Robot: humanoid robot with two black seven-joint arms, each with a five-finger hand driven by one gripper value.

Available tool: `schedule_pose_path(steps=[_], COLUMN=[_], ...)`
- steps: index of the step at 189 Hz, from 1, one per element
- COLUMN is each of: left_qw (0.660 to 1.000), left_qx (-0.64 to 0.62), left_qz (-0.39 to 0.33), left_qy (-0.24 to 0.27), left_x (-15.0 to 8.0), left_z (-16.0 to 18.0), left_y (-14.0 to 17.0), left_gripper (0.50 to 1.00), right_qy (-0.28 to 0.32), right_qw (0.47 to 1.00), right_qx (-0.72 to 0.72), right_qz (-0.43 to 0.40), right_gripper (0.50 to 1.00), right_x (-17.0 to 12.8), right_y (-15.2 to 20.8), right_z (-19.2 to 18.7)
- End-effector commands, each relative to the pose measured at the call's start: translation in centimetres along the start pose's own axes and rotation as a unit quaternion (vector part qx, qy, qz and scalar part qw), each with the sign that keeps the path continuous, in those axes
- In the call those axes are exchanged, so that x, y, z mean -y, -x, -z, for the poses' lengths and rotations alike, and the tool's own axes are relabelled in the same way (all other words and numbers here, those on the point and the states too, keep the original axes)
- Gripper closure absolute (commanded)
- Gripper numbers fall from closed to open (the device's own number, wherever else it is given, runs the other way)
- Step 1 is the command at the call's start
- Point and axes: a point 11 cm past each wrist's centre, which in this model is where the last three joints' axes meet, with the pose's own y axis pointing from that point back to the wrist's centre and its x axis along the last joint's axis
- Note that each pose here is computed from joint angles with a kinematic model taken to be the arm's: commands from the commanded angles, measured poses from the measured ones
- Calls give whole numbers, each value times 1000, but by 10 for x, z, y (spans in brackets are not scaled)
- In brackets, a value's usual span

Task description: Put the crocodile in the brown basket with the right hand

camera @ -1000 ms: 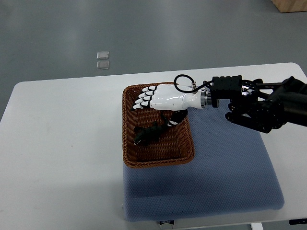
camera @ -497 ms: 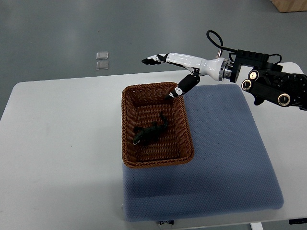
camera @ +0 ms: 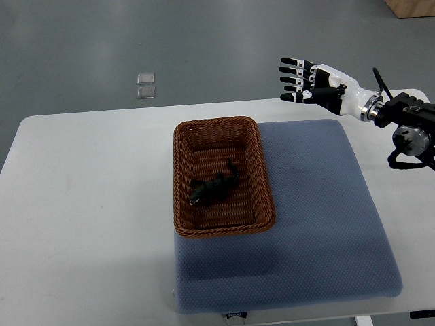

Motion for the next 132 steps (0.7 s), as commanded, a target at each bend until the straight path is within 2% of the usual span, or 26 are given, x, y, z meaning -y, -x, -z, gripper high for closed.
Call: schedule_pose_path(steps=[1,48,132], left_qw=[1000,1000,1000], left_qx=[0,0,0], left_qz=[-1,0,0], left_qy=[0,-1,0], left_x=[0,0,0], left_z=[0,1,0], left_y=[0,0,0], left_gripper=[500,500,500], right_qy=[32,68,45], right_qw=[998,989,978], right_qx=[49,122,195], right_qz=[-22,-41,-55], right_gripper=[568,568,568], right_x=[-8,-14,-10], right_y=[-18,-26,-20], right_z=[-14,-27,-43])
